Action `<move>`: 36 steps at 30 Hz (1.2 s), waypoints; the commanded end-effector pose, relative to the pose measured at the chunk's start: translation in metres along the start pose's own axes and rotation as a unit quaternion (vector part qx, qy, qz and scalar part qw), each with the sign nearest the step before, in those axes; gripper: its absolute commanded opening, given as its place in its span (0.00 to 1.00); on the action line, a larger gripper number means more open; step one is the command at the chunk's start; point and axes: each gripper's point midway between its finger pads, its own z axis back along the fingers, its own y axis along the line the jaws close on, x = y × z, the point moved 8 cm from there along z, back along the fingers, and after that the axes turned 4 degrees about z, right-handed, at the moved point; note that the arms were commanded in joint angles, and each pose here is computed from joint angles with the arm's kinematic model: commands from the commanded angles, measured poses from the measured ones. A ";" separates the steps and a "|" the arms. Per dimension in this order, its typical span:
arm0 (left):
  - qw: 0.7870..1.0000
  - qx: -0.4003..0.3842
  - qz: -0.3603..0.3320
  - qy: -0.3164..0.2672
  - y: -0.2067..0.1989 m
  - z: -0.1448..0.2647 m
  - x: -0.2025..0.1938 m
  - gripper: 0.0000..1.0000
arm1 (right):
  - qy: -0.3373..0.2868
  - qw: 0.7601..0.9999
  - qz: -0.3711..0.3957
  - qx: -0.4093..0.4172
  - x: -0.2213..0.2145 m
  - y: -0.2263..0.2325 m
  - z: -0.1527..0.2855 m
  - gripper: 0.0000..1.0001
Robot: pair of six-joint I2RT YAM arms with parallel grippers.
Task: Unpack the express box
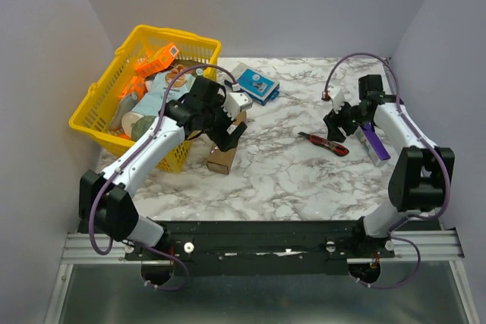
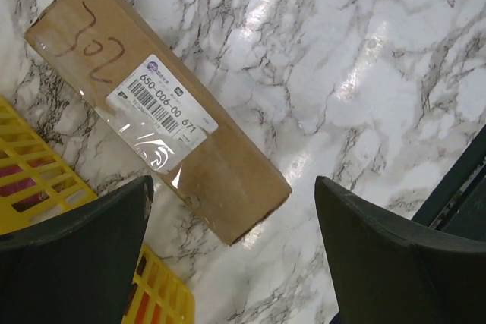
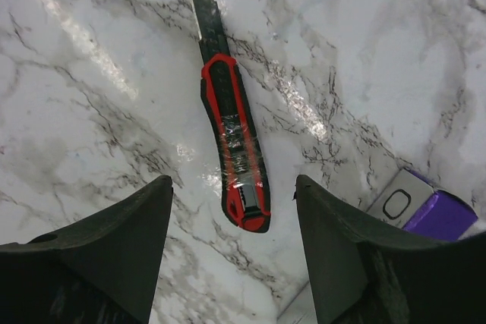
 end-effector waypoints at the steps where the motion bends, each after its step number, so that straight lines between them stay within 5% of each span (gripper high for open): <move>1: 0.997 -0.022 -0.075 -0.009 -0.009 0.013 -0.010 0.96 | 0.032 0.997 0.061 0.036 -0.012 -0.012 -0.018 0.72; 8: 0.997 0.009 -0.072 0.010 -0.004 0.014 -0.014 0.96 | 0.052 0.996 0.062 0.043 -0.026 -0.018 -0.038 0.68; 16: 0.986 0.156 0.049 0.037 0.025 -0.005 -0.013 0.99 | -0.007 0.999 0.018 0.030 0.006 -0.014 -0.028 0.66; 23: 0.982 0.129 0.104 0.089 0.030 -0.022 -0.012 0.98 | -0.101 0.993 0.037 0.052 0.093 0.051 -0.024 0.54; 28: 0.992 0.061 0.103 0.033 0.009 0.005 -0.025 0.97 | -0.148 0.983 -0.048 0.102 0.155 0.081 -0.048 0.35; 36: 0.981 0.088 0.023 -0.170 -0.025 0.077 -0.035 0.99 | -0.156 0.976 0.014 0.150 0.221 0.148 -0.099 0.04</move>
